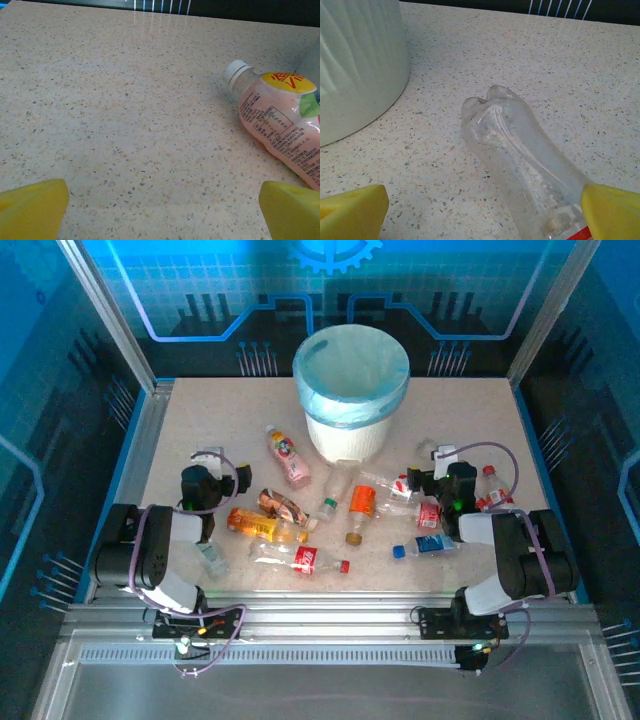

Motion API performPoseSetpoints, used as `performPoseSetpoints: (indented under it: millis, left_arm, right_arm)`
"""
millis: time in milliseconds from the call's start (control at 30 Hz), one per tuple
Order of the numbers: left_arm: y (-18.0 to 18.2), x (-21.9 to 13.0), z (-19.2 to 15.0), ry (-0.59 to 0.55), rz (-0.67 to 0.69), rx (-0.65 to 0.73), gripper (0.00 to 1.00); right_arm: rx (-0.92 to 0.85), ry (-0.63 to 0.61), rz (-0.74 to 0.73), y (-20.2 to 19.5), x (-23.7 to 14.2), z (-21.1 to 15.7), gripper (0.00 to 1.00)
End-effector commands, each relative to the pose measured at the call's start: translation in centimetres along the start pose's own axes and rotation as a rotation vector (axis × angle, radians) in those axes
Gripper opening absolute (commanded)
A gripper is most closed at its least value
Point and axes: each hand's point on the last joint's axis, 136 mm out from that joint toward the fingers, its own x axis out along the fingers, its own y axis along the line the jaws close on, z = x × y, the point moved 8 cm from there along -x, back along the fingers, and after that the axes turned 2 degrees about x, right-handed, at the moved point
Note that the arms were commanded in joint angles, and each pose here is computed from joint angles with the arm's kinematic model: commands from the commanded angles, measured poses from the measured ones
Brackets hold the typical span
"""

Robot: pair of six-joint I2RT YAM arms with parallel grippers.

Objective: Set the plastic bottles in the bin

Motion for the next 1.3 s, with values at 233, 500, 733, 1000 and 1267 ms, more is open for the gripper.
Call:
performPoseSetpoints:
  millis: [233, 500, 733, 1000, 1267]
  left_arm:
    - [-0.2, 0.1, 1.2, -0.042, -0.015, 0.023, 0.99]
    - [-0.2, 0.1, 1.2, -0.042, -0.018, 0.021, 0.99]
    - [-0.2, 0.1, 1.2, -0.043, -0.020, 0.018, 0.99]
    - [0.1, -3.8, 3.5, -0.150, 0.050, -0.006, 0.99]
    - [-1.1, -8.5, 10.3, -0.105, 0.050, -0.143, 0.95]
  right_arm:
    - [0.013, -0.040, -0.014, -0.1, 0.3, 1.0, 1.00]
    - [0.012, -0.040, -0.014, -0.1, 0.2, 1.0, 1.00]
    - [0.013, -0.040, -0.015, -0.1, 0.2, 1.0, 1.00]
    - [0.068, 0.158, -0.111, -1.4, -1.6, 8.0, 1.00]
    - [0.213, 0.341, -0.182, -3.4, -7.6, 11.6, 0.98]
